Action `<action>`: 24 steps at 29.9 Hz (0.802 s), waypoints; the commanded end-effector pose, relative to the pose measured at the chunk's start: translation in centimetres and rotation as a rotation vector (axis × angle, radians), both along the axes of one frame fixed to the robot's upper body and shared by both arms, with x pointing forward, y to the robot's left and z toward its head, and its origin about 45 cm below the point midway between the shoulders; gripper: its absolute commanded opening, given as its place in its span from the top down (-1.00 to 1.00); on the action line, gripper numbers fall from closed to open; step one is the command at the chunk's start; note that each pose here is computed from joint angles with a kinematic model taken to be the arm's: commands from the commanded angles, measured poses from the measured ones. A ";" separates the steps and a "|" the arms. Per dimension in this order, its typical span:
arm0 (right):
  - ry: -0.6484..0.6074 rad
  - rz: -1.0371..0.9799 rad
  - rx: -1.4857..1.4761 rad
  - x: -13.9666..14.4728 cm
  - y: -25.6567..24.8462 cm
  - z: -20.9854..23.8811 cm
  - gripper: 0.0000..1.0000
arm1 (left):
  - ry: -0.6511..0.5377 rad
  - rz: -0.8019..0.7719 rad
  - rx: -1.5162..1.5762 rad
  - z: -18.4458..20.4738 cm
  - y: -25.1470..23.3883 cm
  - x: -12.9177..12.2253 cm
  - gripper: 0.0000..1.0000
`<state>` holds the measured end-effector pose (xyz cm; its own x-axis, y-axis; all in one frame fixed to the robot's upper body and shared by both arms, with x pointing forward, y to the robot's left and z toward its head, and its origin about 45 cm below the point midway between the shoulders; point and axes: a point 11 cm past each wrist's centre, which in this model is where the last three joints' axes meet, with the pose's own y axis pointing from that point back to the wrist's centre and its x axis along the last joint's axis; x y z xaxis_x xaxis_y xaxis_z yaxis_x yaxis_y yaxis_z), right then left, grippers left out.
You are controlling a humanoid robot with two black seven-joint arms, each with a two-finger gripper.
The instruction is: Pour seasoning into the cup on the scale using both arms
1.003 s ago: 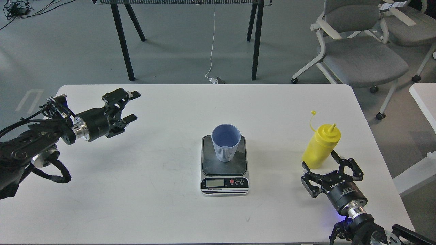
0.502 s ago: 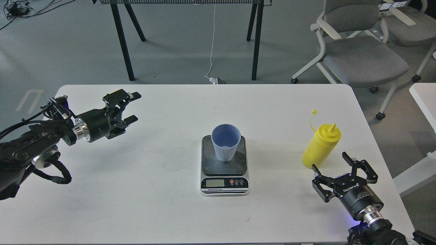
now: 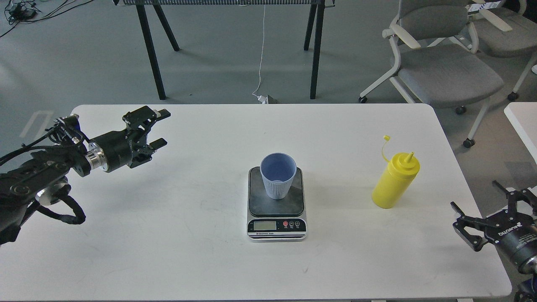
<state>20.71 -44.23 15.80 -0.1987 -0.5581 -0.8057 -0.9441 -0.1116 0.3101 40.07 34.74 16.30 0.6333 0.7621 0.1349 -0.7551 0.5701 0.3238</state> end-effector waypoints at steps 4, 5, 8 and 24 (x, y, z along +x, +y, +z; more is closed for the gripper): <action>-0.099 -0.006 -0.141 2.7 -3.9 5.5 -0.93 | -0.011 0.004 0.003 0.5 0.3 0.3 -0.99; -0.123 -0.003 -0.151 3.4 -4.0 6.4 -0.93 | -0.010 0.003 0.006 0.5 0.3 0.2 -0.99; -0.228 0.012 -0.182 6.4 -4.1 9.8 -0.93 | -0.013 0.004 0.004 0.6 0.3 0.3 -0.99; -0.469 0.043 -0.232 16.9 -1.9 15.6 -0.94 | -0.040 0.009 -0.007 1.8 0.3 1.1 -0.99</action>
